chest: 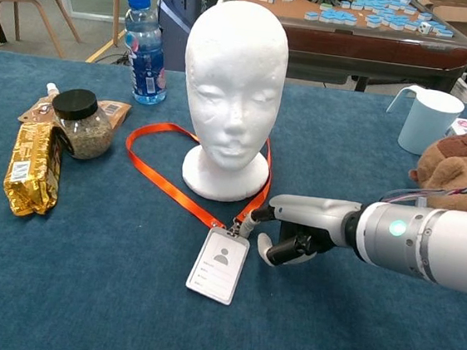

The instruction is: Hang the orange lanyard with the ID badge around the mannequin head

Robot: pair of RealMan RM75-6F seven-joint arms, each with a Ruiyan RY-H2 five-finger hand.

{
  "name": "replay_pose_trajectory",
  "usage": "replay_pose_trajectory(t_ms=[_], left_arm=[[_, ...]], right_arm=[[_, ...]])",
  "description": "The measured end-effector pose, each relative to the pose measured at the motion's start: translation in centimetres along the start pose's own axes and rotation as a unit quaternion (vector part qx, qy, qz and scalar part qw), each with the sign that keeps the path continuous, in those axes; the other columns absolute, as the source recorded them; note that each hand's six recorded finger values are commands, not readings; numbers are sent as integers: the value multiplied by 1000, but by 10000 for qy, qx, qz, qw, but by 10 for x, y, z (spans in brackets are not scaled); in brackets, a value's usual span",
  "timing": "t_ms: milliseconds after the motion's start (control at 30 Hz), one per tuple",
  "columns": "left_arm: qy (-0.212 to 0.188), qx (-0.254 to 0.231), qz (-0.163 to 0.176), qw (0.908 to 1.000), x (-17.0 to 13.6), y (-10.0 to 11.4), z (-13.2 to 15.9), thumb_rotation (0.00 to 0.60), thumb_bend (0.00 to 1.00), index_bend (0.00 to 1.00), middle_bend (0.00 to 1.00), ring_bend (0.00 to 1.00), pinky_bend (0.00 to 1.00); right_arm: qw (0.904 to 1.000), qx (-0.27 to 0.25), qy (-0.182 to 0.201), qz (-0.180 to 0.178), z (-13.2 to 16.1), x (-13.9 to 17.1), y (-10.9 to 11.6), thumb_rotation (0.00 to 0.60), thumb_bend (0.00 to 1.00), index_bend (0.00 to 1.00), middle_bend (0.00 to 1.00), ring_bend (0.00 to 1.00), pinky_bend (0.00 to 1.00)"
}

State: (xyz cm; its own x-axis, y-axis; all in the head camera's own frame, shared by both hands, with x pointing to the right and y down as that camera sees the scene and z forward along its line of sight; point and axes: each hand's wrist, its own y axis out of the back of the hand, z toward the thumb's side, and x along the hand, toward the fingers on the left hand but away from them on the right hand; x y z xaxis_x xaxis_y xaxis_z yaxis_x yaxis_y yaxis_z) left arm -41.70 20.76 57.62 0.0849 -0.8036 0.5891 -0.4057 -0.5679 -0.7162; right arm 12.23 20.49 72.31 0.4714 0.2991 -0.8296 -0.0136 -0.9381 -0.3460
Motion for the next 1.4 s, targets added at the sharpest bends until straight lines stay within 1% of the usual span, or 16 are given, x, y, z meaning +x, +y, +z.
replay_pose_trajectory(t_ms=[200,400,533,700,767,867,1000,1133,1400], left_arm=[[19,-29,21,10000,-2,1,-2,600,223,0,0,0,112],[3,-36,13,10000,-2,0,-1,600,223,0,0,0,112],[-15,-38,7,10000,-2,0,1,600,223,0,0,0,112],[-8,-26,10,10000,-2,0,2,600,223,0,0,0,112],[-1,-20,20,10000,-3,1,2,600,223,0,0,0,112],[16,-18,34,10000,-5,2,1,600,224,0,0,0,112],[33,-29,34,10000,-6,2,-1,600,223,0,0,0,112],[37,-32,27,10000,-7,1,-2,600,223,0,0,0,112],[22,-53,5,10000,-8,-1,-2,600,223,0,0,0,112]], right_arm=[[9999,-15,91,-87,2,15,3,406,755,74,1000,1000,1000],[9996,15,189,-195,0,38,10,404,754,74,1000,1000,1000],[9991,-8,382,-188,10,46,11,403,754,74,1000,1000,1000],[9979,16,646,-15,29,43,5,397,753,74,1000,1000,1000],[9970,61,762,72,39,39,3,376,753,74,1000,1000,1000],[9963,129,832,166,49,34,1,354,753,74,1000,1000,1000],[9956,255,850,293,58,28,-1,332,753,74,1000,1000,1000],[9948,429,801,468,63,24,-6,323,754,74,1000,1000,1000],[9933,663,675,657,63,23,-14,318,755,114,1000,1000,1000]])
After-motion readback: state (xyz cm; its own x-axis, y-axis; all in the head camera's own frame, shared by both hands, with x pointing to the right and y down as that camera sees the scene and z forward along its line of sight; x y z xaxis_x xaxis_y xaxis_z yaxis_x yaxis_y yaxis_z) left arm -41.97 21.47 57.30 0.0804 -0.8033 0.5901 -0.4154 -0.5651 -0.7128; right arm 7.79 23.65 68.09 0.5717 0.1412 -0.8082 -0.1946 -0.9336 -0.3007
